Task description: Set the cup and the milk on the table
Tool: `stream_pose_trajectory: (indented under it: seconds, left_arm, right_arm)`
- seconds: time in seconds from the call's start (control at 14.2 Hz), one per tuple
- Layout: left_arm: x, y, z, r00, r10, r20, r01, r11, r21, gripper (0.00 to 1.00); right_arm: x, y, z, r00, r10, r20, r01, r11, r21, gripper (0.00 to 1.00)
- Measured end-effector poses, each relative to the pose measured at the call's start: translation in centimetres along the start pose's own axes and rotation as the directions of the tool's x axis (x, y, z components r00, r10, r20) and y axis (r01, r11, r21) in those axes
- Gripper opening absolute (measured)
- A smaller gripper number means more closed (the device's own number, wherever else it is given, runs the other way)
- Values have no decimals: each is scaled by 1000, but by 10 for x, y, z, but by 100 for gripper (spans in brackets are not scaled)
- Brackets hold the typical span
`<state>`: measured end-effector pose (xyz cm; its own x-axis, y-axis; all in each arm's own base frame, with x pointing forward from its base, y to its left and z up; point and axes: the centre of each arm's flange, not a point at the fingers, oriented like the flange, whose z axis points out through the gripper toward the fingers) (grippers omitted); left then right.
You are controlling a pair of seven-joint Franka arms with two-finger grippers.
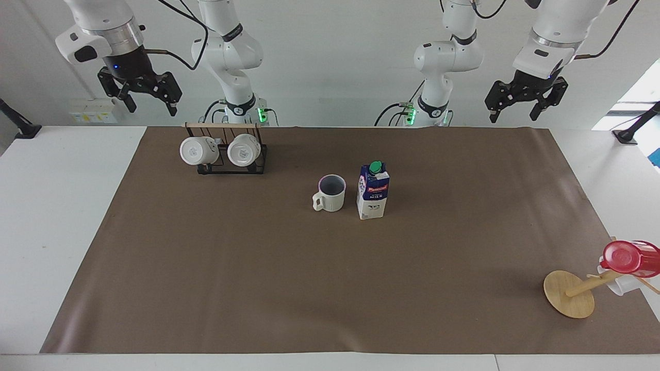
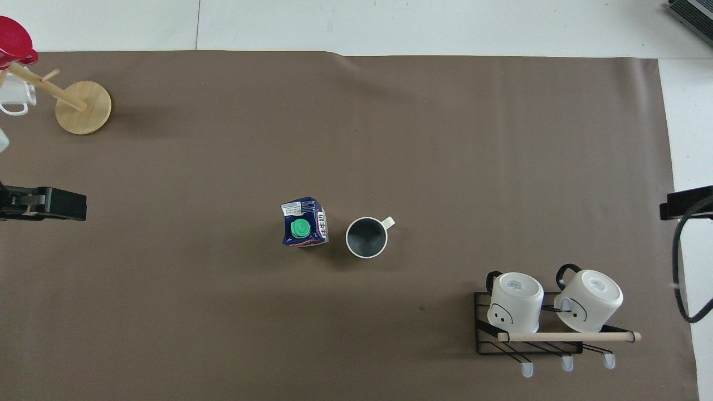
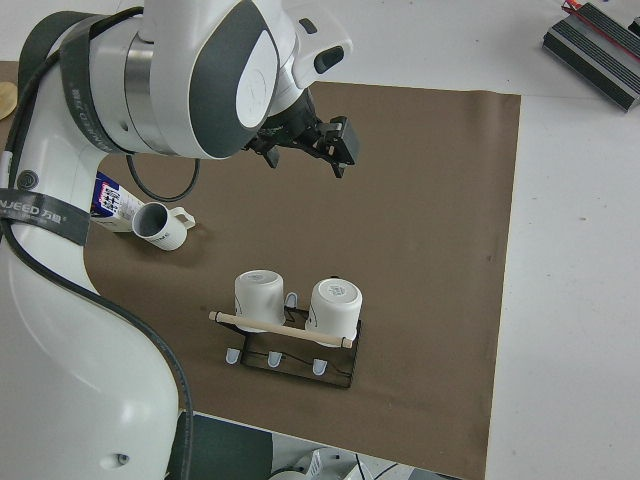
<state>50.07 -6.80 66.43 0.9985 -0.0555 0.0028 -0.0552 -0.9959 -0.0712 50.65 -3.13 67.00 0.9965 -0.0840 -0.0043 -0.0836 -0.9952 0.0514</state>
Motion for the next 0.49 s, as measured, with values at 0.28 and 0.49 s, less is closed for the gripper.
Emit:
stream_pose_trajectory:
  seconds: [0.28, 0.49]
  left_arm:
    - [-3, 4, 2, 999, 14, 30, -12, 998, -60, 100]
    - [-4, 6, 3, 999, 19, 39, -15, 996, -84, 100]
  right_arm:
    - [0, 0, 0, 1000, 0, 0, 0, 1000, 0, 100]
    - [0, 0, 0, 1000, 0, 0, 0, 1000, 0, 100]
